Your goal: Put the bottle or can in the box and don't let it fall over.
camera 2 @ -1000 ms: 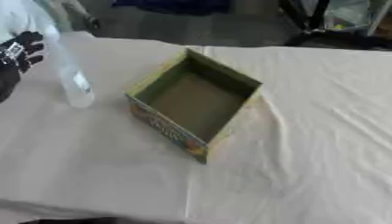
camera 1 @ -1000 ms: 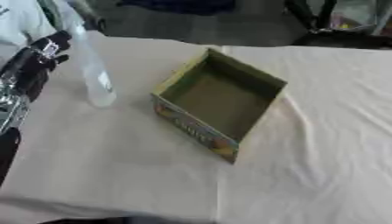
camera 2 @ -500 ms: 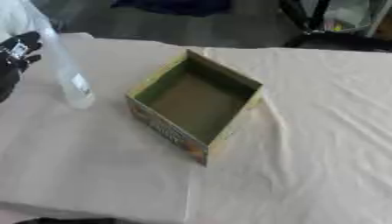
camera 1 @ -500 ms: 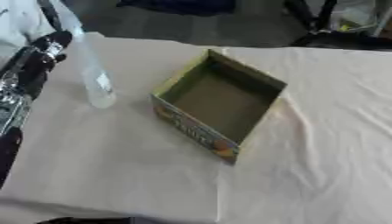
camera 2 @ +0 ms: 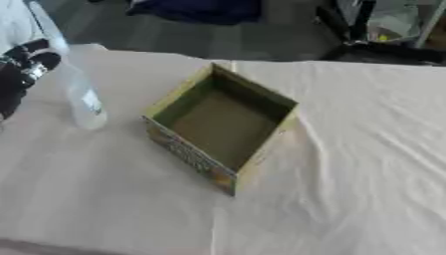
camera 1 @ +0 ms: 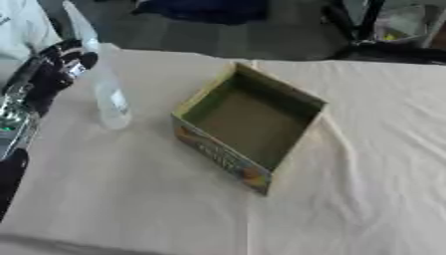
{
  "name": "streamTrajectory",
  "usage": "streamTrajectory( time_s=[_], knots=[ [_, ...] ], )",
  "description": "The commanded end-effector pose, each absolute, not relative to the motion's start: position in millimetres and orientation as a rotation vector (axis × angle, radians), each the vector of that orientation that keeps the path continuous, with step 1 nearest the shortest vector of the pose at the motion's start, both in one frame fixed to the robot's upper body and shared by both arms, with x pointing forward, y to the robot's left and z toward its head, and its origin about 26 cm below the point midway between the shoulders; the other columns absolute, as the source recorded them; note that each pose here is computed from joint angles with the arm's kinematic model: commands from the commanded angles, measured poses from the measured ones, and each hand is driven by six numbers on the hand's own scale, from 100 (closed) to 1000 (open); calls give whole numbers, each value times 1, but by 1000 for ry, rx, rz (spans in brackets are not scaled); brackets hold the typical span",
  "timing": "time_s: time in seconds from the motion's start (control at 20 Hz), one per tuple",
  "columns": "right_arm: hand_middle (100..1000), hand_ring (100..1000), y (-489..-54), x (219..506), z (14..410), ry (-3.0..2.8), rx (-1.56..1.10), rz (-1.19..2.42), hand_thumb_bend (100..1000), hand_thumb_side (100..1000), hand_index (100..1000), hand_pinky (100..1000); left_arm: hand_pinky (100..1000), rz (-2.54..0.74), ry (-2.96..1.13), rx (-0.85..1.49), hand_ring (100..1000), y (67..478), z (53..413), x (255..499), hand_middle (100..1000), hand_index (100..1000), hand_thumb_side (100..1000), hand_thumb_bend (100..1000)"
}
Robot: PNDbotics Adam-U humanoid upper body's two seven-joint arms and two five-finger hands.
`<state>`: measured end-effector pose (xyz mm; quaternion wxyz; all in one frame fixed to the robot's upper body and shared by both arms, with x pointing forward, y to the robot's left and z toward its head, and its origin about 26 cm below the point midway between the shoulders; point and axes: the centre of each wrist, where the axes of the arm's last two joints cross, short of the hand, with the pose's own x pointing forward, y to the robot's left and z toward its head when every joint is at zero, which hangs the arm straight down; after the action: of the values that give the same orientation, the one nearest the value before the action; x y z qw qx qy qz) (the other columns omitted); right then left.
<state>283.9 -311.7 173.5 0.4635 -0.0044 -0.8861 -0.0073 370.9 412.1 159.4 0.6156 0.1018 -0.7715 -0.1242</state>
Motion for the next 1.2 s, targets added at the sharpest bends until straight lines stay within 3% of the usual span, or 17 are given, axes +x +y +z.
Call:
streamTrajectory(
  time_s=[0.05,0.75,1.2],
  knots=[
    [1000,1000,-313,281,184,-2213,-26,20,100,470,1000,1000,1000,-325,-1800,269,1000,417,177,372,1000,854,431,611],
    [1000,1000,-313,282,184,-2215,-28,22,100,470,1000,1000,1000,-355,-1760,290,1000,415,174,376,1000,822,483,511],
    [1000,1000,-313,282,184,-2215,-27,22,100,470,1000,1000,1000,-374,-1751,299,1000,416,172,376,1000,863,461,518]
  ],
)
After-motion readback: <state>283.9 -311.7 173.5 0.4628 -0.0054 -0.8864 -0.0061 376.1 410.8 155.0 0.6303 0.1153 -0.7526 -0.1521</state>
